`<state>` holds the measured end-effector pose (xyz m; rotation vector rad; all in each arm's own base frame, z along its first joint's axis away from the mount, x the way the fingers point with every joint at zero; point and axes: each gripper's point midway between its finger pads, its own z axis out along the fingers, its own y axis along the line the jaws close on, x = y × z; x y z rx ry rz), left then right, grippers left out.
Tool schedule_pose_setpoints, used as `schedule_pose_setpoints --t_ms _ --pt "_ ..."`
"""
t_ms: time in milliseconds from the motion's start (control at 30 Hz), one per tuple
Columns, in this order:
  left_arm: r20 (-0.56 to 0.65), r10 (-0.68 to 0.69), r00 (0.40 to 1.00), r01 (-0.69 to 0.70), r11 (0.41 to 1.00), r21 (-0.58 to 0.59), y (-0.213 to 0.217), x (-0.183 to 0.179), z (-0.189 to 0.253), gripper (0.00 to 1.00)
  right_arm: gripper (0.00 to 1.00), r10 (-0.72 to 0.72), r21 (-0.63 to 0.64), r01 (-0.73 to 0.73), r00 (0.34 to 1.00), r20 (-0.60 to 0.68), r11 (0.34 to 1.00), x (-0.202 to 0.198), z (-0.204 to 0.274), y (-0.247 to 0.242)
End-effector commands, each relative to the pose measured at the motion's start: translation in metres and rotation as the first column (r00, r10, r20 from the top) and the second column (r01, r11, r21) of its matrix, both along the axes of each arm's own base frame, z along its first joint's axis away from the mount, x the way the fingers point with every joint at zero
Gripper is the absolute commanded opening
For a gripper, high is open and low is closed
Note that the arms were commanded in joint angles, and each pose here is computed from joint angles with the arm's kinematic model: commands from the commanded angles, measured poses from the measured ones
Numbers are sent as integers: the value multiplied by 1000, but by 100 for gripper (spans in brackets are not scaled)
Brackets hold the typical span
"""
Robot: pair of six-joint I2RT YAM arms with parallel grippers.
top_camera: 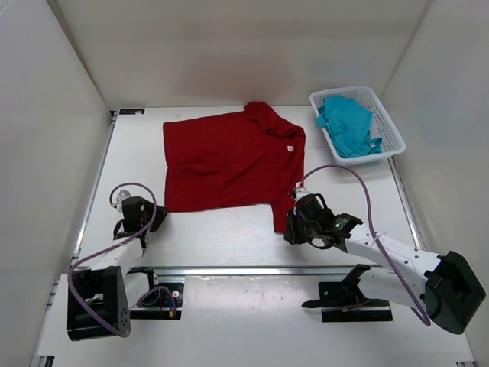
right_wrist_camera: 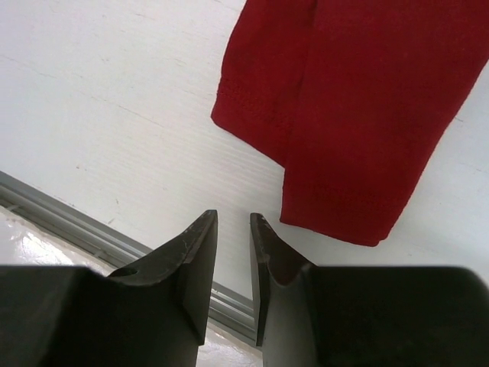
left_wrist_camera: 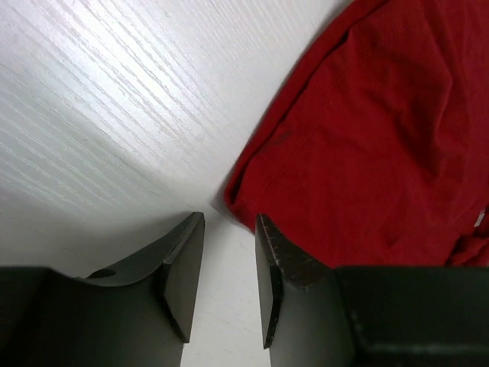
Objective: Fold and stack the t-shirts
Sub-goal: Flatten out the tshirt
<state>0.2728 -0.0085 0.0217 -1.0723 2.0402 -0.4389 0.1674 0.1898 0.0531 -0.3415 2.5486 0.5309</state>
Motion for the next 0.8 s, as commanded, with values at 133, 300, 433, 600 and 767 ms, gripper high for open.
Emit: schedule_pose_setpoints --t_ms 133,300,433,600,767 --pt "32 93 995 -90 993 -76 0 2 -8 44 23 3 52 -5 999 51 999 7 12 8" --pt "58 130 990 -124 988 -91 2 7 -7 43 29 -13 26 12 999 33 1000 5 7 3" --pt "66 124 990 -117 987 -112 -3 11 -6 35 31 -42 -37 43 999 30 998 8 0 -7" --pt "70 118 991 -110 988 -111 -2 15 -8 18 34 -52 -119 52 999 1 992 6 -13 -13" --pt "88 100 991 -92 992 -87 -1 20 -2 4 38 -56 -202 52 998 -13 978 6 -23 -18"
